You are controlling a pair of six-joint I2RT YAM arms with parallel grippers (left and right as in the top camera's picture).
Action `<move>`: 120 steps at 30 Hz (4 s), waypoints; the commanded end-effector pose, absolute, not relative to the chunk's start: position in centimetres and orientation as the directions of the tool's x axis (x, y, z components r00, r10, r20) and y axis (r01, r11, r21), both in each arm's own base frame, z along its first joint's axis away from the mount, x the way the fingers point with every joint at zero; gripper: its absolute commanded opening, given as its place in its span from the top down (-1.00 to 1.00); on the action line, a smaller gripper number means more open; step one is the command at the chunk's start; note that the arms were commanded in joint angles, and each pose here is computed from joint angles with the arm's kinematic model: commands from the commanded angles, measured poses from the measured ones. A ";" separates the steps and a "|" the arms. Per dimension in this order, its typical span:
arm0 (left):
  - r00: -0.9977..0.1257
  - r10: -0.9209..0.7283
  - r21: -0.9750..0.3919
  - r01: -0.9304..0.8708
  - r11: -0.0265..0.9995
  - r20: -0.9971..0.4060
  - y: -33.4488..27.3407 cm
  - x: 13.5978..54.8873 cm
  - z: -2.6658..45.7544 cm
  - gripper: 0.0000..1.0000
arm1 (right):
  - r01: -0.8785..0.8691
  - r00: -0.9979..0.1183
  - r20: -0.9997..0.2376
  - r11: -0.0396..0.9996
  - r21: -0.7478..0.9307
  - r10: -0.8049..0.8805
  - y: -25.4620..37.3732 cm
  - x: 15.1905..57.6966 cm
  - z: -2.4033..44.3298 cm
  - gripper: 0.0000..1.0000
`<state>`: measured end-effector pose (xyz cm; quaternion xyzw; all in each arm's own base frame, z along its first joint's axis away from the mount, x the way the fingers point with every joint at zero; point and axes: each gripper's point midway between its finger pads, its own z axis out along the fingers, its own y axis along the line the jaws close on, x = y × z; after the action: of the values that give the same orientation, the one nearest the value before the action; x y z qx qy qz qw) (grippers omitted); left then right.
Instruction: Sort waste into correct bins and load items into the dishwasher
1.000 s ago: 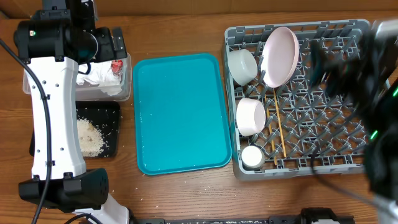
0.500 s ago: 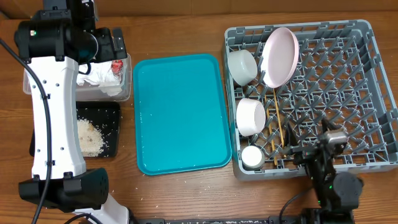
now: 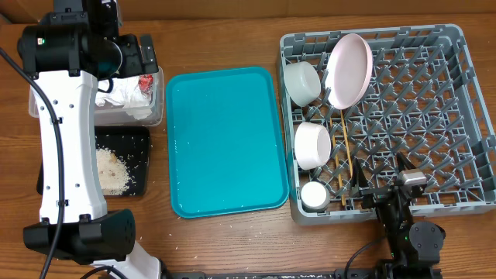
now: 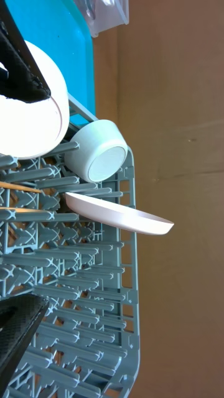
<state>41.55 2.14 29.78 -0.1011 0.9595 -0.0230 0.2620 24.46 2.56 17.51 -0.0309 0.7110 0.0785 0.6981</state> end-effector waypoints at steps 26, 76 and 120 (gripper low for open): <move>-0.785 -0.204 -0.058 -0.210 0.976 -0.585 3.4 41.8 32.1 -0.99 | -0.140 -0.018 -0.997 0.988 0.072 0.070 2.3 24.5 17.3 -1.00; -0.068 0.056 0.053 0.038 0.998 -0.996 -0.1 24.6 15.8 -1.00 | -0.140 -0.018 -0.997 0.988 0.072 0.070 2.3 24.5 17.3 -1.00; -0.068 0.056 0.053 0.039 0.998 -0.996 -0.2 24.6 15.8 -1.00 | -0.140 -0.018 -0.997 0.988 0.072 0.070 2.3 24.5 17.3 -1.00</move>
<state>24.62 -0.23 15.84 0.0255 0.7324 -0.0035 0.6804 24.45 2.56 17.55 -0.0307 0.7105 0.0785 0.6987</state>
